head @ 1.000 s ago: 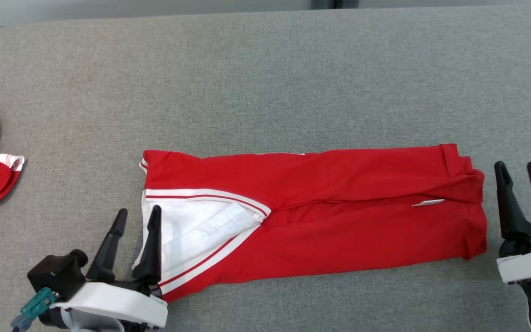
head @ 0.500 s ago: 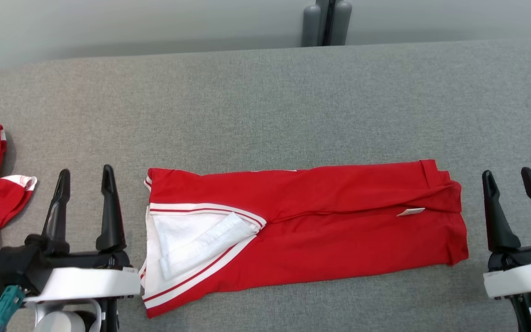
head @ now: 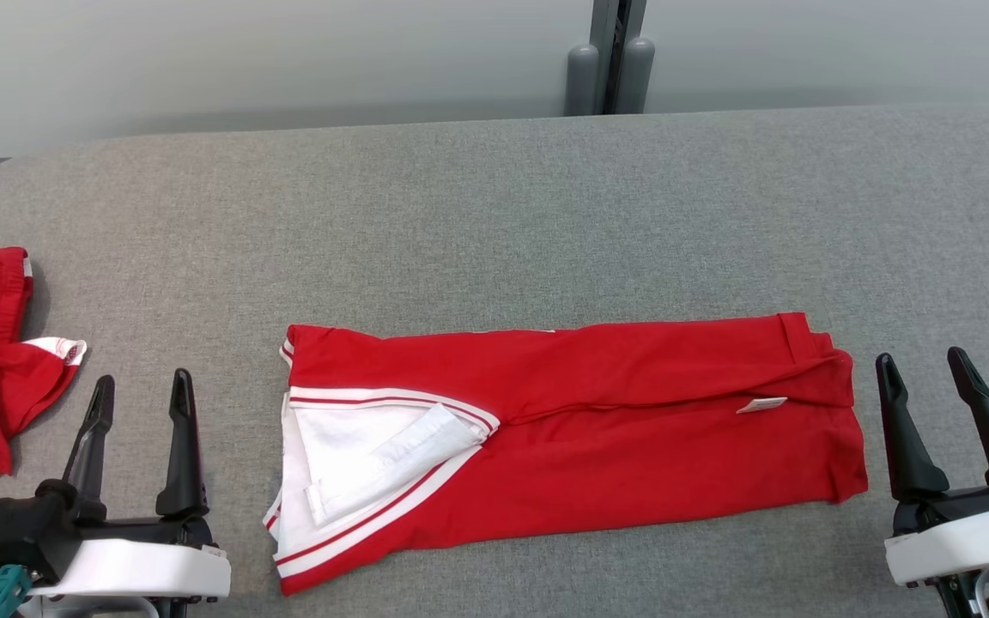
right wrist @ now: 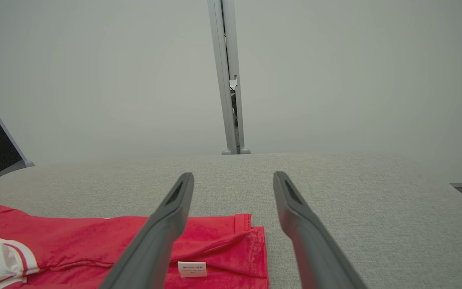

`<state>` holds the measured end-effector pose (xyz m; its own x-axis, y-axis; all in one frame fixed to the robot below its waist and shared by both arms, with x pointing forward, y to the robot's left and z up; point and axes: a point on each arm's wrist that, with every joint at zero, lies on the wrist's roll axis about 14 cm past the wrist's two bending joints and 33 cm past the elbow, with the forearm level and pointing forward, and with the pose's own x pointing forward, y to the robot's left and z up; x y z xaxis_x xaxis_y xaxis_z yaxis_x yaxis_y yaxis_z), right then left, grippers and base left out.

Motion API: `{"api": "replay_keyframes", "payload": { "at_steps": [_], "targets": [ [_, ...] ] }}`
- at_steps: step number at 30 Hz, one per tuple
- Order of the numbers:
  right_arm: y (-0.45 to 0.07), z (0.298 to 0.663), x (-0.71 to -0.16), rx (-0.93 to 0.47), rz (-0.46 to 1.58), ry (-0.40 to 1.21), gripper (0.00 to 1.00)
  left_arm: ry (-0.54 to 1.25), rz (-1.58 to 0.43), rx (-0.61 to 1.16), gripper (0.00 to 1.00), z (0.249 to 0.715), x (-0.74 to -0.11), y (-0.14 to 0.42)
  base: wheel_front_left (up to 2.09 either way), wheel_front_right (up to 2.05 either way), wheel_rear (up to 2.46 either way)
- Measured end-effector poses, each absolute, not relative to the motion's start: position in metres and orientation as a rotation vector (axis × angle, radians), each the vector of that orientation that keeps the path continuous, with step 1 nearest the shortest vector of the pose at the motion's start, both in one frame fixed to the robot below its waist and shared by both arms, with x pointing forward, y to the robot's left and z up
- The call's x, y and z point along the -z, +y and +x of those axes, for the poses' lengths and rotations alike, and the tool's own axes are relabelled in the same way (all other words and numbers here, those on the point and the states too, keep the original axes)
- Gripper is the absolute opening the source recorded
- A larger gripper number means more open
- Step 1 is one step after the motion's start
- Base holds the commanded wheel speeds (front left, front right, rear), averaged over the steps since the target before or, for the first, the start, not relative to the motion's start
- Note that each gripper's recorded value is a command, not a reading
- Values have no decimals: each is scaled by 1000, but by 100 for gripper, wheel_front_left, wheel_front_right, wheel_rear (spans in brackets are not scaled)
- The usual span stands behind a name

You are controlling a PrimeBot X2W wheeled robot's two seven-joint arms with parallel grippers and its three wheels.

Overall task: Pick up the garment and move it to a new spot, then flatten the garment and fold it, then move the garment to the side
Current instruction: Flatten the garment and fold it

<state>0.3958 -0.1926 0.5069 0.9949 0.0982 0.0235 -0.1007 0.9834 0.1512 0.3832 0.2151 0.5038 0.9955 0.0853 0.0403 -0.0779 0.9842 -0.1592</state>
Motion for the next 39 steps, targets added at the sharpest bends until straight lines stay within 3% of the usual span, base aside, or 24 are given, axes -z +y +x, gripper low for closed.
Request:
{"api": "replay_keyframes", "payload": {
  "at_steps": [18,28,38,39],
  "targets": [
    [-209,411,-481,-45,141,44,100,-38,-152,-71,100,391,-498,214,0,0,0],
    [-198,432,-406,-55,193,257,100,-25,-161,-68,100,401,-490,211,0,0,0],
    [-176,421,-356,-63,283,408,100,-5,-163,-77,100,404,-482,214,0,0,0],
    [-175,421,-355,-61,293,412,83,-5,-162,-78,100,405,-481,214,0,0,0]
  ]
}}
